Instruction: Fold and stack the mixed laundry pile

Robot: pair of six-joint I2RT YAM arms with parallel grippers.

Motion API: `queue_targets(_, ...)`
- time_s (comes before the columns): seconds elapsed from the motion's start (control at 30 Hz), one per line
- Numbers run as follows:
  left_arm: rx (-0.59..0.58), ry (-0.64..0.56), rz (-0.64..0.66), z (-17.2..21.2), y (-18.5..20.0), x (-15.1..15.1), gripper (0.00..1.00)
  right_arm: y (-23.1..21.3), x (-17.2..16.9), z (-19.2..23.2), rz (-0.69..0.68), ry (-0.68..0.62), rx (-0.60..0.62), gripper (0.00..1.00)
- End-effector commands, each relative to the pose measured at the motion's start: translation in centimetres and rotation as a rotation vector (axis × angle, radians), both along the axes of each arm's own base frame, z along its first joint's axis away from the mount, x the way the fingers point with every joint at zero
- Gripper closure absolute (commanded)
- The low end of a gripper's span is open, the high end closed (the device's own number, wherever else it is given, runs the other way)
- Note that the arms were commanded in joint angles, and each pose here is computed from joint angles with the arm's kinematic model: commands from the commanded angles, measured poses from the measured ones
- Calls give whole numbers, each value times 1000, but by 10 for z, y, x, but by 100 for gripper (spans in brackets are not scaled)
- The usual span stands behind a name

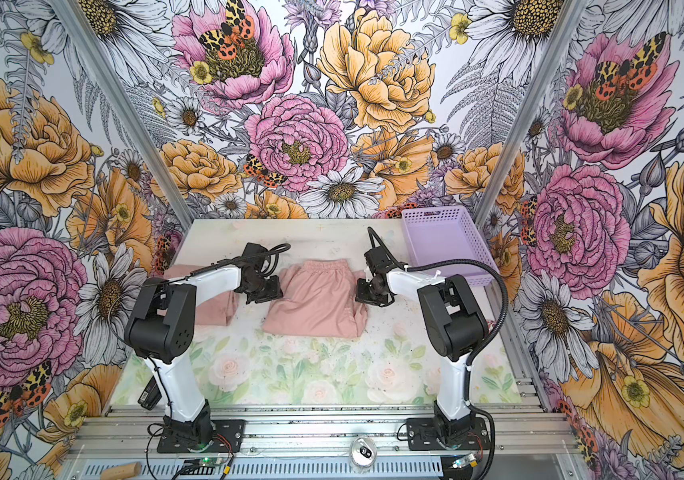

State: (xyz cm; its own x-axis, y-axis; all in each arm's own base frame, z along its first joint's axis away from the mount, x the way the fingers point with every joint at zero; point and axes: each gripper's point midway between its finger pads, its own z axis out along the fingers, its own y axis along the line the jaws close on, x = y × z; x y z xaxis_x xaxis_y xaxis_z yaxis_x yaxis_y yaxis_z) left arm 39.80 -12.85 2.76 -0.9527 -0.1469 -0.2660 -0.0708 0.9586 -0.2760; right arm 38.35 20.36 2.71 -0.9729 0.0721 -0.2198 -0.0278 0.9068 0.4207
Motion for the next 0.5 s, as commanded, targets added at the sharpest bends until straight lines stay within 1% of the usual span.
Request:
queue_targets(0.0,-7,-15,19,7,5,-5,49,-3,-7,4,11,-4,9,56)
queue_targets(0.07,-22,-34,14,12,3,-5,36,-2,-9,12,19,-25,25,44)
queue_targets(0.13,-43,-80,5,28,2,-3,22,0,-12,17,28,-34,45,36)
queue_targets(0.17,-54,-91,-1,31,1,-2,18,1,-12,19,35,-39,55,32)
queue_targets(0.3,-100,-110,-13,35,-1,-4,11,7,-13,22,51,-48,92,25)
queue_targets(0.47,-136,-104,-57,33,-13,-7,9,13,-13,15,67,-38,108,21)
